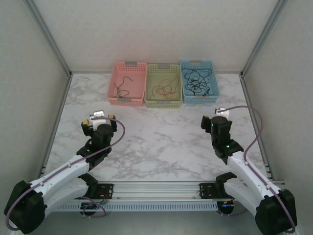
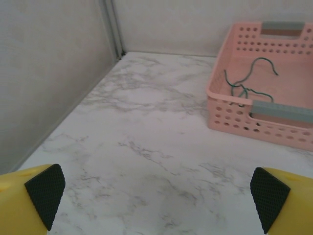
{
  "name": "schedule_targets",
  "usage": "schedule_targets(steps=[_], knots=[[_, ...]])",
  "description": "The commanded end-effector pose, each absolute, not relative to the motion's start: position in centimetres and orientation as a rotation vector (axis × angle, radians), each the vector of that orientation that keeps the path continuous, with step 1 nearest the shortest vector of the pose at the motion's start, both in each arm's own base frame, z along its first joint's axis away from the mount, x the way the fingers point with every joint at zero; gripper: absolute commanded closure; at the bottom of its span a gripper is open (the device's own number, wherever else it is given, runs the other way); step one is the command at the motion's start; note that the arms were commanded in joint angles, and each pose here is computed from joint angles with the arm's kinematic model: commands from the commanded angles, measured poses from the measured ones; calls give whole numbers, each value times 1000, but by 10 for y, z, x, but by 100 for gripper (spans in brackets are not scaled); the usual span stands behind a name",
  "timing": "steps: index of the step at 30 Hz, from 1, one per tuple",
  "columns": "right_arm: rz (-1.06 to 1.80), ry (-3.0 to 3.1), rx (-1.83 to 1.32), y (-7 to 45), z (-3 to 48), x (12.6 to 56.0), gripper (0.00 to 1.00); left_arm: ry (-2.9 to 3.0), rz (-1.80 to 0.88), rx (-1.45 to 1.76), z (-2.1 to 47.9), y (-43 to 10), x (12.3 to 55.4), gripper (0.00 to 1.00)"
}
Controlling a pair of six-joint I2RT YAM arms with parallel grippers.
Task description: Untangle the cables
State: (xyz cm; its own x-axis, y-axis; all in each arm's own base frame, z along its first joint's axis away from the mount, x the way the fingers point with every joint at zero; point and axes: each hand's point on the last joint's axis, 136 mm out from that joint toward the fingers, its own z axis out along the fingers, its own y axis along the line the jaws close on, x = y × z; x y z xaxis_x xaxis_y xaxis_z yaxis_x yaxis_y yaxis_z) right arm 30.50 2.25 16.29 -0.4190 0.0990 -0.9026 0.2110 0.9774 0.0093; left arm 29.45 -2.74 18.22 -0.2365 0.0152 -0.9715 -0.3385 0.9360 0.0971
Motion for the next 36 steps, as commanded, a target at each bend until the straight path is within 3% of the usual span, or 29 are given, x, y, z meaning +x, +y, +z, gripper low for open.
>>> schedule_targets(steps=[1, 11, 19, 24, 30, 33, 36], knots=[[-241, 1899, 363, -6, 164, 305, 18, 1719, 354, -255, 192, -14, 298, 1], [-498, 1923, 363, -37, 120, 322, 23, 1824, 352, -339, 135, 22, 330, 4], [-367, 1747, 366, -37, 120, 359, 27, 1859, 231, -283, 106, 23, 383, 1], [-212, 1856, 129, 2, 105, 376, 36, 1892, 145, -197, 95, 10, 390, 0], [-106, 1958, 114, 2, 84, 390, 30, 1917, 100, -195, 93, 11, 394, 0], [-98, 1948, 115, 1, 85, 391, 2, 1927, 77, -198, 92, 12, 396, 0], [-99, 1949, 115, 1, 85, 391, 1, 1927, 77, -198, 91, 12, 395, 0]])
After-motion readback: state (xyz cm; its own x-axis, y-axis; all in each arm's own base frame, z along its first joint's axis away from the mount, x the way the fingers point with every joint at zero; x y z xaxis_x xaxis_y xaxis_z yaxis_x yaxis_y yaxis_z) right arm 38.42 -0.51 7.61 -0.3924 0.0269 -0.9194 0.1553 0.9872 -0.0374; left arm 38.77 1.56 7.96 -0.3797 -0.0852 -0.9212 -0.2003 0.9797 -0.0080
